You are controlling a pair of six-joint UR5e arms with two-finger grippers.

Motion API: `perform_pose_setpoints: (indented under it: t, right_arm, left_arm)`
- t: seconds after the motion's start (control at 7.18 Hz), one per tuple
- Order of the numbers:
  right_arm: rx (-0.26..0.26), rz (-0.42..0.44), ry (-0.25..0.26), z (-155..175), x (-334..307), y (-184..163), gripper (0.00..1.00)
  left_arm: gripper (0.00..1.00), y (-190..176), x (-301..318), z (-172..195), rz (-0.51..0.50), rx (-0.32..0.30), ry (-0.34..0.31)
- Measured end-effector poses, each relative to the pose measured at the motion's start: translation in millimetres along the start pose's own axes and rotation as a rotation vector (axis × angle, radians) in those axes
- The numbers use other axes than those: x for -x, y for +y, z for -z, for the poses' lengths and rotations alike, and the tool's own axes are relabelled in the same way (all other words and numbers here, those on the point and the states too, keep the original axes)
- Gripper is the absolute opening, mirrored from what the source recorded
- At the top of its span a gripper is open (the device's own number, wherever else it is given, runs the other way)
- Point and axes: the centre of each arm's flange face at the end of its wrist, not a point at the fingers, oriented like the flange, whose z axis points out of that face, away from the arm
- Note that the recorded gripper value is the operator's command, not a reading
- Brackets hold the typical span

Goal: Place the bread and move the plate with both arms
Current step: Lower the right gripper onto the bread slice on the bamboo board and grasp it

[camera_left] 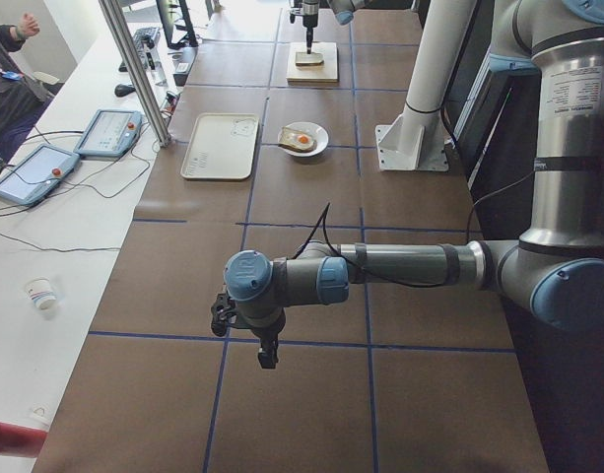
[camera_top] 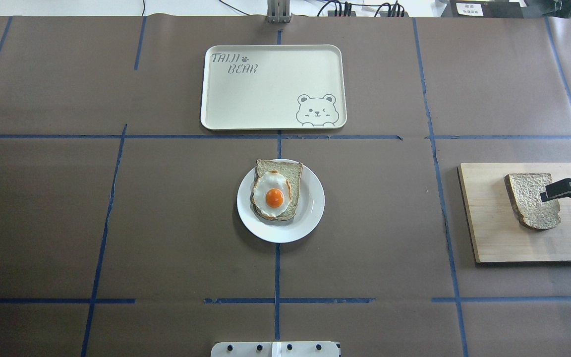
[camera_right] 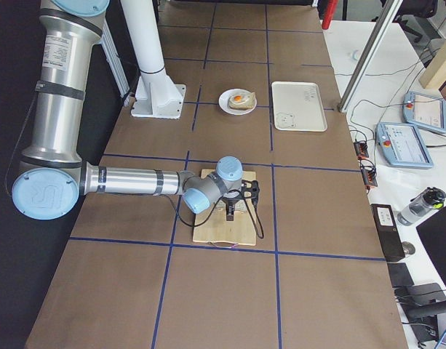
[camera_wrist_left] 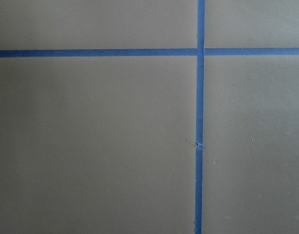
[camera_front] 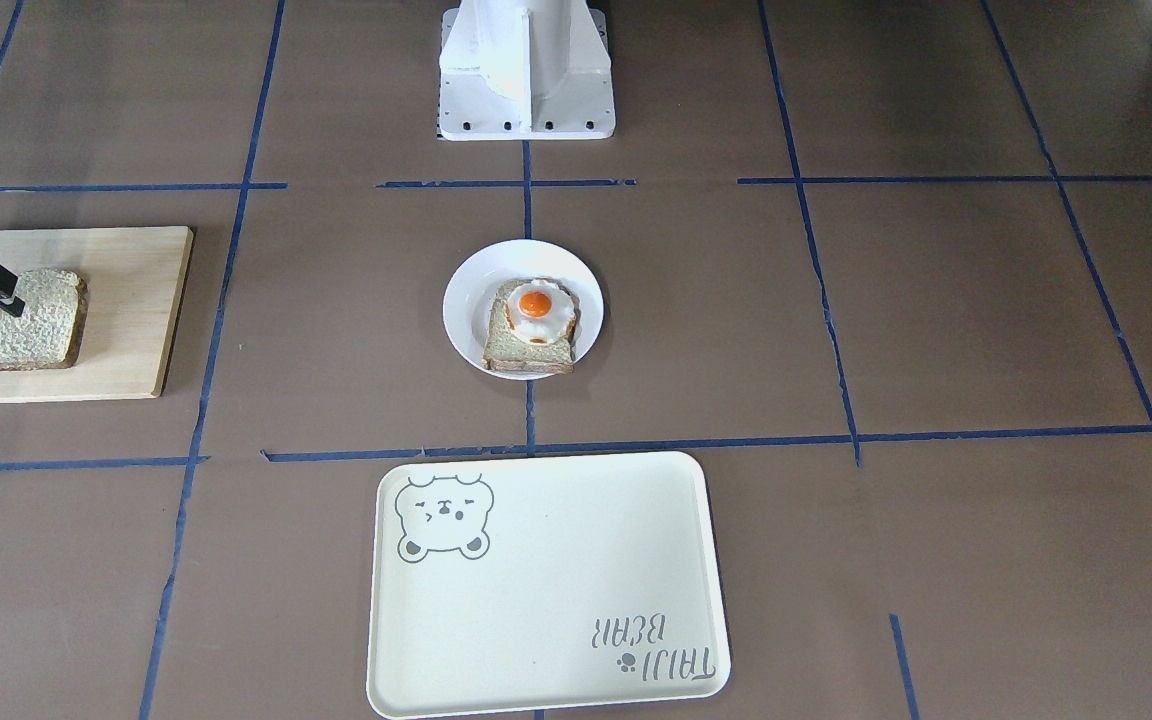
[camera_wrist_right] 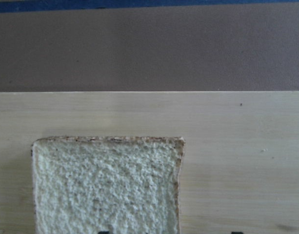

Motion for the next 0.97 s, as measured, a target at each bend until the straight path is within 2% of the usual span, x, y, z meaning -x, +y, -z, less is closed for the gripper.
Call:
perform_pose_setpoints:
  t: [0.28,0.42,0.7,0.97]
  right_arm:
    - [0.005,-0.001,0.003,-2.5,-0.7,0.6,0.69]
    - [0.008,-0.004,0.005,-5.3,-2.0,-1.2,0.61]
    - [0.008,-0.007,0.007,-9.5,-1.5,-6.8,0.35]
    - [0.008,-0.007,0.006,-9.7,-1.3,-7.7,0.24]
  left_arm:
    - [1.0,-0.1,-0.6,0.6,-0.001,-0.001,0.001]
    - [1.0,-0.1,-0.8,0.7,-0.001,-0.001,0.001]
    - [1.0,-0.1,-0.8,0.7,-0.001,-0.002,0.001]
    - [1.0,0.1,-0.3,0.3,0.0,-0.001,0.002]
